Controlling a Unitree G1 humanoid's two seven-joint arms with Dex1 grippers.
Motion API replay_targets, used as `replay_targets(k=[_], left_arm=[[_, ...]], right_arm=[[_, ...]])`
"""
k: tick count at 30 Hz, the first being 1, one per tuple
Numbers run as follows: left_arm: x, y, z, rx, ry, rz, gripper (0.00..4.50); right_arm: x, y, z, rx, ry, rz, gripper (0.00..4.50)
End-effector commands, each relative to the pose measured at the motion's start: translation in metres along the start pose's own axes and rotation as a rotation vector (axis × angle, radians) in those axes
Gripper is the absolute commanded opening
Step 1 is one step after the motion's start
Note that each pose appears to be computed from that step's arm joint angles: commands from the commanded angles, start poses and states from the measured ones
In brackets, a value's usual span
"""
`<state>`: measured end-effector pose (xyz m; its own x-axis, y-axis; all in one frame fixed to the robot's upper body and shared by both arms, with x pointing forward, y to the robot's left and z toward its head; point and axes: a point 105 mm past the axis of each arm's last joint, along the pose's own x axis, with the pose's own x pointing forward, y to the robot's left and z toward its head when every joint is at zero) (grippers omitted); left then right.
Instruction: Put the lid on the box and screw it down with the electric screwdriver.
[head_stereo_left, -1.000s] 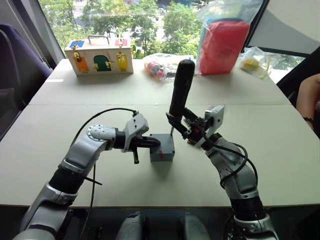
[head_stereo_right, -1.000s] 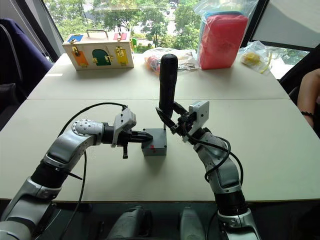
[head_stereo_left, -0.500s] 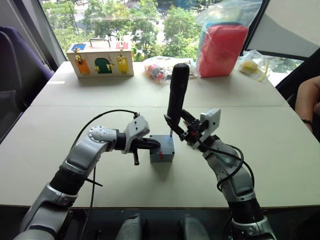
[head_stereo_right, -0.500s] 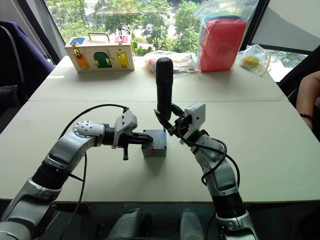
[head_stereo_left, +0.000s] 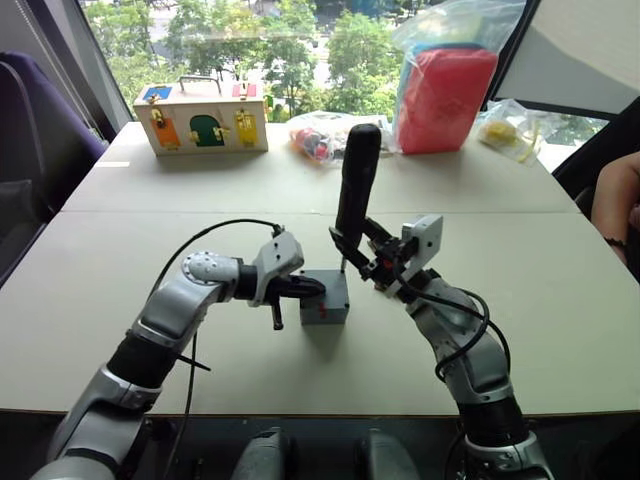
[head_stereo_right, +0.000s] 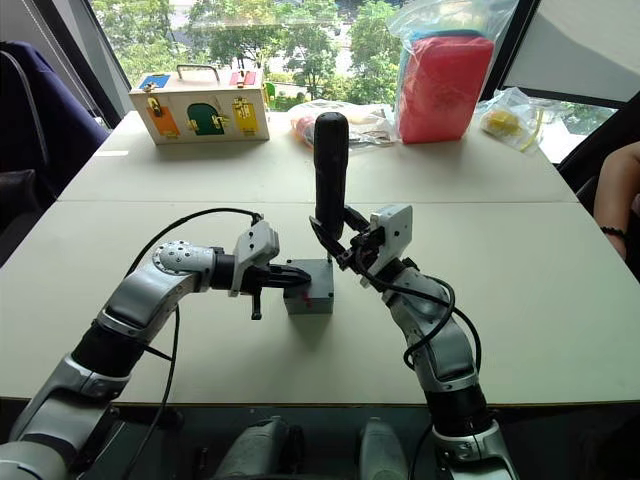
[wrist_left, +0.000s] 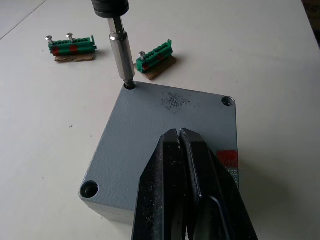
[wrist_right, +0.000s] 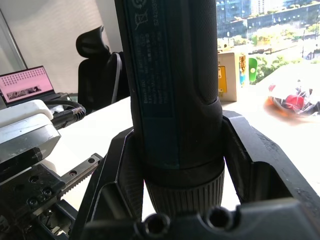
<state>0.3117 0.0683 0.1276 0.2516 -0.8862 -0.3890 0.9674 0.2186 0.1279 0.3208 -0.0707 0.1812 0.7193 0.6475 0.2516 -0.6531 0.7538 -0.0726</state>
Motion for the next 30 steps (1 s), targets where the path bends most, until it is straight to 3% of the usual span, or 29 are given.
replay_targets(k=[1,6,8,11,16,23,30], left_arm=[[0.003,-0.002,-0.014,-0.025,0.051,-0.018,0.00],[0.001,0.001,-0.015,-0.026,0.047,-0.014,0.00],[0.000,0.003,-0.013,-0.031,0.037,-0.005,0.00],[-0.001,0.010,-0.002,-0.019,-0.014,0.035,0.00],[-0.009,0.011,0.031,0.029,-0.087,0.018,0.00],[-0.029,-0.006,0.056,0.172,-0.047,-0.114,0.00],[-0.035,-0.021,0.055,0.229,0.006,-0.224,0.00]], right_arm=[[0.003,-0.006,0.060,-0.043,-0.146,0.009,1.85],[0.008,-0.026,0.100,0.010,-0.175,-0.088,1.85],[0.010,-0.032,0.101,0.123,-0.142,-0.123,1.85],[0.012,-0.041,0.084,0.254,0.011,-0.156,1.85],[-0.001,-0.071,0.090,0.306,0.112,-0.248,1.85],[-0.065,-0.096,0.044,0.378,0.632,-0.271,1.85],[-0.121,-0.111,0.006,0.546,0.879,-0.355,1.85]])
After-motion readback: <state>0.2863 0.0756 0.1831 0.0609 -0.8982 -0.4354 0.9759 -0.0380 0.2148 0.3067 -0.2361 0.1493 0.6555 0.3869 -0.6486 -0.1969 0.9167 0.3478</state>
